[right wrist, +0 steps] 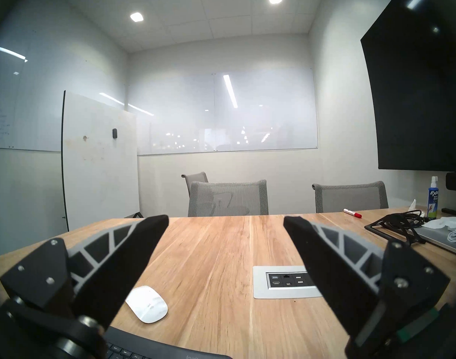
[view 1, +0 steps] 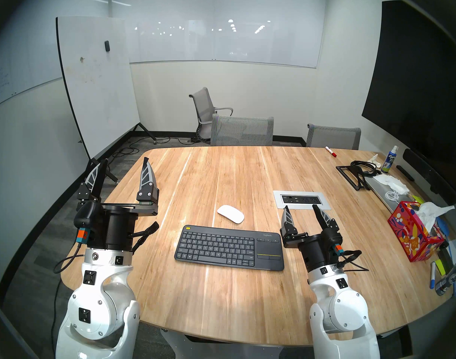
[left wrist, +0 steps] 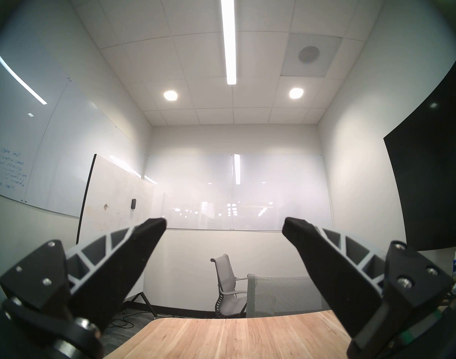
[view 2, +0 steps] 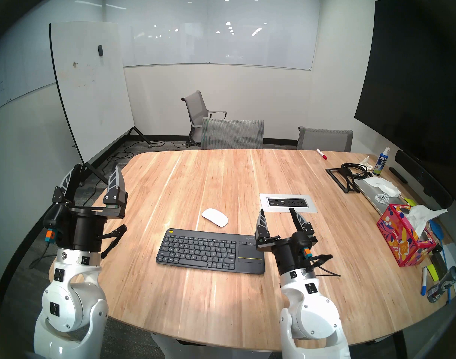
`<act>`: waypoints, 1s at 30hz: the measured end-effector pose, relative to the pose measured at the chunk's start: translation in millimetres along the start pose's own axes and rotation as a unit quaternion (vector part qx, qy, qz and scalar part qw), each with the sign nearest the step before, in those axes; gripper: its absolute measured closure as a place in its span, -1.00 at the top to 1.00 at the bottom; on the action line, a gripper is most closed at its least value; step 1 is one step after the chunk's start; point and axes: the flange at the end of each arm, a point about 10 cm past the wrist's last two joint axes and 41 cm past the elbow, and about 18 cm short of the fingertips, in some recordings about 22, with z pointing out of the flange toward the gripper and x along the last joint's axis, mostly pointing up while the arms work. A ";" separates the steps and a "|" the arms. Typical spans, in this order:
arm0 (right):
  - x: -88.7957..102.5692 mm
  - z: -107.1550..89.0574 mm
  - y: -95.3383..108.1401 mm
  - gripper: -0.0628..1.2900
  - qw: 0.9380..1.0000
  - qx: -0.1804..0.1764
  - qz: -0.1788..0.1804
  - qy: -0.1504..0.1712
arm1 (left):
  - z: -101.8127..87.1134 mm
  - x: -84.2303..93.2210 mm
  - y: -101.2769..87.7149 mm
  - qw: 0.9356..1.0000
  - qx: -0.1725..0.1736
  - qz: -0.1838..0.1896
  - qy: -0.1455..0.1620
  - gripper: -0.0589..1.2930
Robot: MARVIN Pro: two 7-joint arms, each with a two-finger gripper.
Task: Put the mouse beside the keyboard
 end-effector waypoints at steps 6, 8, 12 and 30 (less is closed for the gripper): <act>-1.4 17.5 -2.1 0.89 1.000 -0.004 -0.006 -0.009 | 0.0 -0.1 0.0 1.000 0.000 0.000 0.000 0.94; -1.9 22.5 -2.7 0.90 1.000 -0.005 -0.008 -0.009 | 0.0 -0.1 0.0 1.000 0.000 0.000 0.000 0.94; -7.0 32.6 -5.5 0.90 1.000 -0.005 -0.012 -0.012 | 0.0 -0.2 0.0 1.000 0.000 0.000 0.000 0.94; -29.4 76.8 -16.4 0.90 0.999 0.001 -0.047 -0.009 | -0.1 -0.2 0.0 1.000 0.000 0.000 0.000 0.94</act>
